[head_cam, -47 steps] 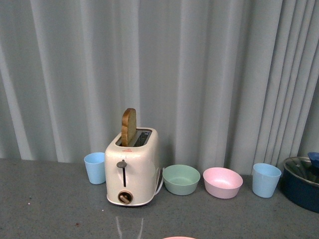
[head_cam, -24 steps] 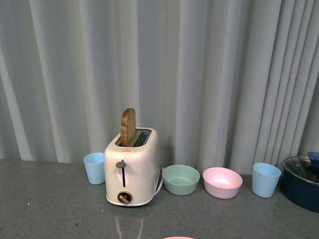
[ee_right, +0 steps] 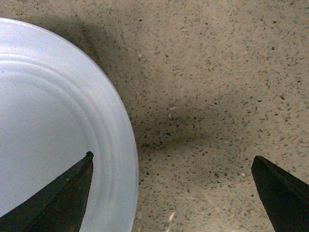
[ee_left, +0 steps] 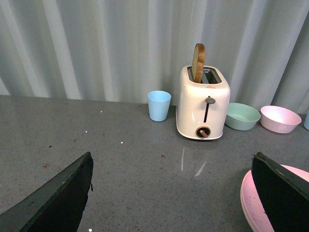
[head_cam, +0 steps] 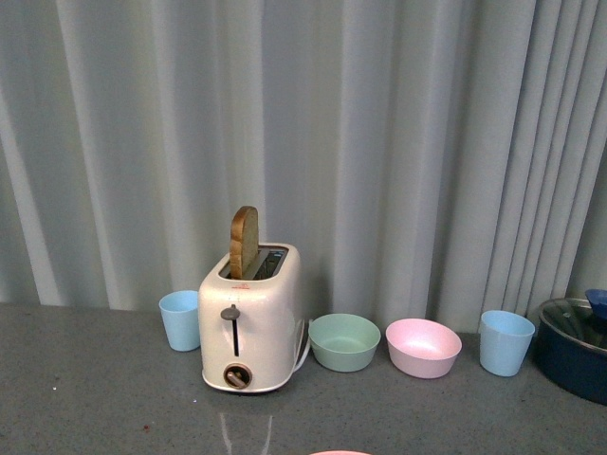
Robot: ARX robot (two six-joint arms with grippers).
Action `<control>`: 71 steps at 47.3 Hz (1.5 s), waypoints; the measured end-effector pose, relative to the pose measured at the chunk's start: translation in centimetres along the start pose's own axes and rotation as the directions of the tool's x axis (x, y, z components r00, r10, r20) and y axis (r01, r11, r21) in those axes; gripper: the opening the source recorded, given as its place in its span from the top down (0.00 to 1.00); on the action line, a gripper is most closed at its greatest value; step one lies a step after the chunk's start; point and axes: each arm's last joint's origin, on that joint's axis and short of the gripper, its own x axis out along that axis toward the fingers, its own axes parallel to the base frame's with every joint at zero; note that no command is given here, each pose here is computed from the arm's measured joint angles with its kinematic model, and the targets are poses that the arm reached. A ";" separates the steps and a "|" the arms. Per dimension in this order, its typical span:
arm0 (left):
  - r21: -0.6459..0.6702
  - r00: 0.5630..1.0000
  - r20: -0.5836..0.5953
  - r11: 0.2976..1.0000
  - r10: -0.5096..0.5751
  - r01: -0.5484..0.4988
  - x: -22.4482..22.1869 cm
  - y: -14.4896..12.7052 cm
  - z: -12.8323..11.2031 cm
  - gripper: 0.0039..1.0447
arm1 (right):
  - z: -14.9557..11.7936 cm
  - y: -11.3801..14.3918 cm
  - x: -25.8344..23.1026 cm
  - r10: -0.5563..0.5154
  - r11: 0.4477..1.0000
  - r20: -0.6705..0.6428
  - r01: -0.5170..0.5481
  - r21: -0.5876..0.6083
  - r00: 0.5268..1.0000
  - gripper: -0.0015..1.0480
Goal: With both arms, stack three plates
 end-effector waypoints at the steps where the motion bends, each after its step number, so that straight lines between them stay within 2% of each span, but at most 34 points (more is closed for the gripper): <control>1: 0.000 1.000 0.000 1.000 0.000 0.000 0.0 0.0 0.0 0.06 | 0.0 0.0 0.1 0.003 1.000 -0.002 -0.003 0.002 1.000 0.07; 14: 0.000 1.000 0.000 1.000 0.000 0.000 0.0 0.0 0.0 0.06 | -1.3 0.2 1.9 0.079 0.994 -0.082 -0.072 0.087 0.994 0.07; 24: 0.000 1.000 0.000 1.000 0.000 0.000 0.0 0.0 0.0 0.06 | -1.8 0.5 2.1 0.106 0.991 -0.128 -0.094 0.098 0.986 0.08; 29: 0.000 1.000 0.000 1.000 0.000 0.000 0.0 0.0 0.0 0.06 | -2.0 0.5 2.1 0.114 0.990 -0.144 -0.101 0.095 0.983 0.28; 52: 0.000 1.000 0.000 1.000 0.000 0.000 0.0 0.0 0.0 0.06 | -1.7 0.6 2.1 0.146 0.986 -0.155 -0.131 0.103 0.977 0.90; 56: 0.000 1.000 0.000 1.000 0.000 0.000 0.0 0.0 0.0 0.06 | -1.4 0.6 2.0 0.163 0.981 -0.141 -0.145 0.129 0.977 0.96; 71: 0.000 1.000 0.000 1.000 0.000 0.000 0.0 0.0 0.0 0.06 | -0.6 0.4 1.1 0.163 0.979 -0.112 -0.147 0.140 0.980 0.96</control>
